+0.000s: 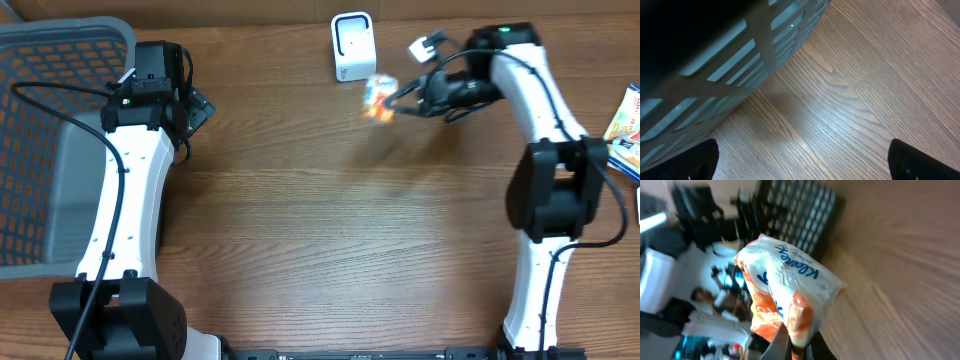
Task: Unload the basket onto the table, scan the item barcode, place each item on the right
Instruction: 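Hold the Kleenex pack up in front of the scanner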
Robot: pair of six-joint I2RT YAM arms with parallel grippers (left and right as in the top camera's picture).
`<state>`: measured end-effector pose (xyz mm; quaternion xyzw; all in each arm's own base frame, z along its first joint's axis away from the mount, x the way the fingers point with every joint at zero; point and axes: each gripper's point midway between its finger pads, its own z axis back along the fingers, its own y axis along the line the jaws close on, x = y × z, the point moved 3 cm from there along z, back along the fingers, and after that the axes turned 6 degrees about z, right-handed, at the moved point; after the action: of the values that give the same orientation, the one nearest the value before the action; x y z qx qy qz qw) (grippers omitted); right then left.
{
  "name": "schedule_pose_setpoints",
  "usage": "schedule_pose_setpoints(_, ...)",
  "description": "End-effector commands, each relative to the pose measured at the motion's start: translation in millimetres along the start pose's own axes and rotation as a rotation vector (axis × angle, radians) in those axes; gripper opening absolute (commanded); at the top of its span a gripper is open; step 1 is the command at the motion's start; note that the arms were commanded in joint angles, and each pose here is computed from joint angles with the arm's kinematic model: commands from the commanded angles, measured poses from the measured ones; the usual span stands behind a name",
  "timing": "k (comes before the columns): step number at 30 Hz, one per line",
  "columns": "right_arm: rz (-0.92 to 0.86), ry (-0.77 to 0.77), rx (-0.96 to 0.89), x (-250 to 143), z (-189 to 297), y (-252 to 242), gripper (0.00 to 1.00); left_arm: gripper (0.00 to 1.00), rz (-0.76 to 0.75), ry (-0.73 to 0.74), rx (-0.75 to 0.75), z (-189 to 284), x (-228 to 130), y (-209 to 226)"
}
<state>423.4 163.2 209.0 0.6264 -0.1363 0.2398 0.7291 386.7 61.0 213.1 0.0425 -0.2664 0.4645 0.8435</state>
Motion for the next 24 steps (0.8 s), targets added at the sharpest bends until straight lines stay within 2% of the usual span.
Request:
schedule_pose_setpoints(1, 0.037, -0.131, 0.043, 17.7, 27.9, 7.1, 0.03, 1.0, 0.021, -0.042, 0.011, 6.3, 11.5, 3.0)
schedule_pose_setpoints(12, 0.035, -0.109, 0.048, 15.0, 19.7, 9.6, 0.03, 1.0, 0.021, -0.042, 0.011, 6.3, 11.5, 3.0)
schedule_pose_setpoints(24, 0.189, -0.065, 0.067, 11.0, -3.0, 16.0, 0.03, 1.0, 0.022, -0.042, 0.011, 6.3, 11.4, 3.0)
